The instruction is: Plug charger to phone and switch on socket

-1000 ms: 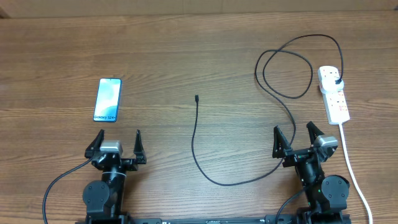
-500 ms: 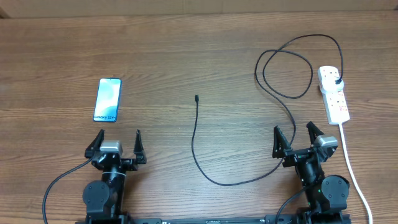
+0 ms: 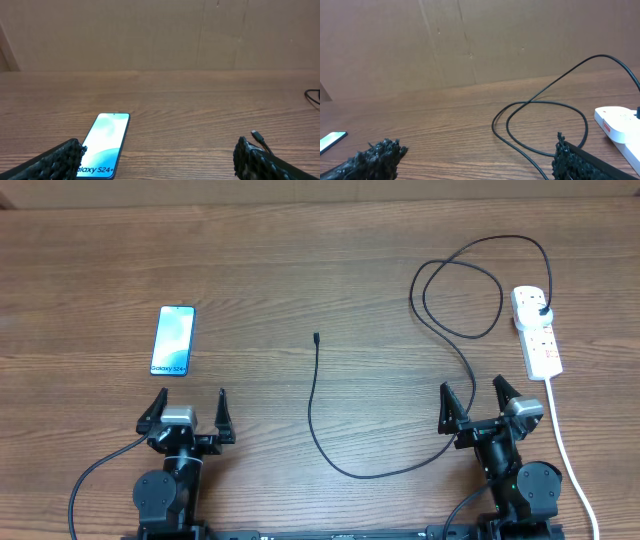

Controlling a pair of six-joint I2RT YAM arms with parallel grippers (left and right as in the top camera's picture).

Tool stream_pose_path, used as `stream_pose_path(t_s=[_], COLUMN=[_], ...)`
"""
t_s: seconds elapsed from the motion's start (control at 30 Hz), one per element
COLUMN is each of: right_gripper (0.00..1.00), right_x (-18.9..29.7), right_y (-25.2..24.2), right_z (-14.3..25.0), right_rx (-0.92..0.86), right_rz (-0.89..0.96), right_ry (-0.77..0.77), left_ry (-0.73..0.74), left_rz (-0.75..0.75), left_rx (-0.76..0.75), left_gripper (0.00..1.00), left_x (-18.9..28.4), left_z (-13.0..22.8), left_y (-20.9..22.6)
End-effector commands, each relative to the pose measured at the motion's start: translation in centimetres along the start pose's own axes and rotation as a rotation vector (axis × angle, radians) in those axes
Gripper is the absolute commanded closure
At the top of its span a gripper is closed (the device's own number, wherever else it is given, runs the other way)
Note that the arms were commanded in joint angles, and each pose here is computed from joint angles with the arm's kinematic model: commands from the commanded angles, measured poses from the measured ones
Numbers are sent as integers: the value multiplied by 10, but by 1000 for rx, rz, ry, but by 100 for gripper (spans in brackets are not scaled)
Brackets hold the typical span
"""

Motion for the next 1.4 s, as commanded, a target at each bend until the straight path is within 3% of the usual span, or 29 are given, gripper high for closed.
stream_pose_path(t_s=[0.0, 0.3, 0.73, 1.03, 1.37], right_gripper=[0, 0, 0, 0, 0], right_x=[0, 0, 0, 0, 0], right_y=[-1, -1, -1, -1, -1], right_z=[2, 2, 2, 2, 2], right_rx=[1, 1, 1, 1, 1], right_rz=[5, 5, 5, 5, 5], right_ry=[-6, -6, -6, -6, -6], left_ry=[0, -3, -25, 0, 268], left_rz=[-12, -10, -7, 48, 117], left_rx=[-16, -16, -17, -16, -100], left_gripper=[0, 0, 0, 1, 0], left_x=[0, 0, 12, 11, -26], left_z=[1, 0, -33, -84, -179], left_y=[1, 1, 5, 9, 27])
Point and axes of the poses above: each gripper's point midway between its finger pads, its own x axis back along the fingers, its own y axis along the line the jaws close on, z = x × y, the point moved 10 cm from there along x, back along the fingers, and after that the axes turned 10 degrees about -x, right-handed, at the moved point
